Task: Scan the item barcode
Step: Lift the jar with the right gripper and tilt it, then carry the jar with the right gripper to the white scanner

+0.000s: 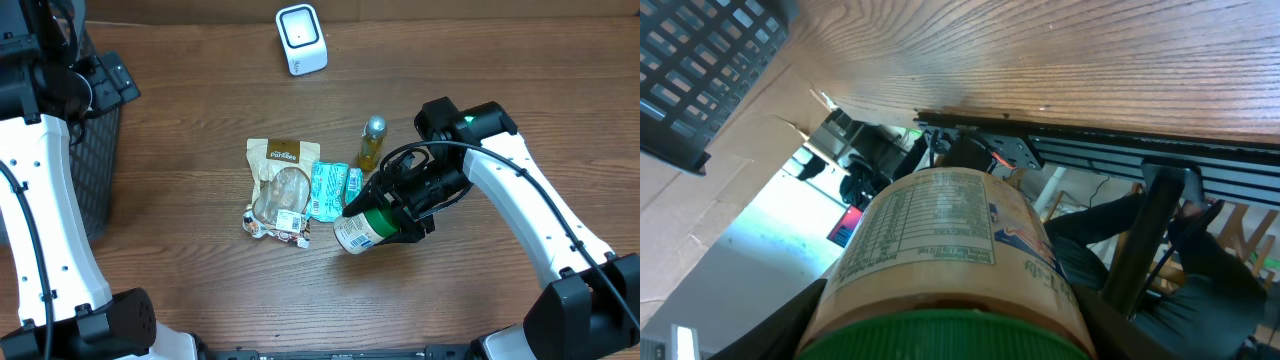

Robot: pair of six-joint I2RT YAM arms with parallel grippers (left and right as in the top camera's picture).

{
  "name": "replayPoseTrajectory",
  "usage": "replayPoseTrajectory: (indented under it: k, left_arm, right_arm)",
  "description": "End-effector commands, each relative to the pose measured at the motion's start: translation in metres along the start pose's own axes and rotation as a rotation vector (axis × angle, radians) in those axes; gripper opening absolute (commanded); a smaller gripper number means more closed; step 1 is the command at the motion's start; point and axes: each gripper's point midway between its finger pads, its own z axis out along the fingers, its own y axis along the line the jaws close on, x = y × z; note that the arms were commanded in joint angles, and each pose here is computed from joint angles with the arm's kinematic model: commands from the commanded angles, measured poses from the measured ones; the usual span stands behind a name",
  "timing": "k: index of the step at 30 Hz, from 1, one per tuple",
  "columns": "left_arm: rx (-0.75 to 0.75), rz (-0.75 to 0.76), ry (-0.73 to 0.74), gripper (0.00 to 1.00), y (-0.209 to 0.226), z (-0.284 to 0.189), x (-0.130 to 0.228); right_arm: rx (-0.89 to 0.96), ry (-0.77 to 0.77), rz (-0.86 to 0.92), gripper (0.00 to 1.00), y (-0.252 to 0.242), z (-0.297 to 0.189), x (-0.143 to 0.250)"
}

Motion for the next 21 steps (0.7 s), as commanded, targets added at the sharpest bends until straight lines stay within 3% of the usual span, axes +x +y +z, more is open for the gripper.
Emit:
replayPoseTrajectory:
  k: [1, 4, 7, 21]
  left_arm:
    - [0.006, 0.004, -0.001, 1.00, -0.002, 0.000, -0.001]
    - [0.006, 0.004, -0.001, 0.99, -0.002, 0.000, -0.001]
    - [0.006, 0.004, -0.001, 1.00, -0.002, 0.000, -0.001]
    - [0.006, 0.004, -0.001, 1.00, -0.002, 0.000, -0.001]
  right_arm:
    - [-0.055, 0.008, -0.028, 0.13, 0.014, -0.006, 0.009]
    - [-0.070, 0.020, 0.007, 0.13, 0.016, -0.006, 0.011]
    - [-0.114, 0.053, 0.018, 0.04, 0.024, -0.007, 0.016]
    - [-0.119, 0.044, 0.001, 0.04, 0.026, -0.007, 0.014]
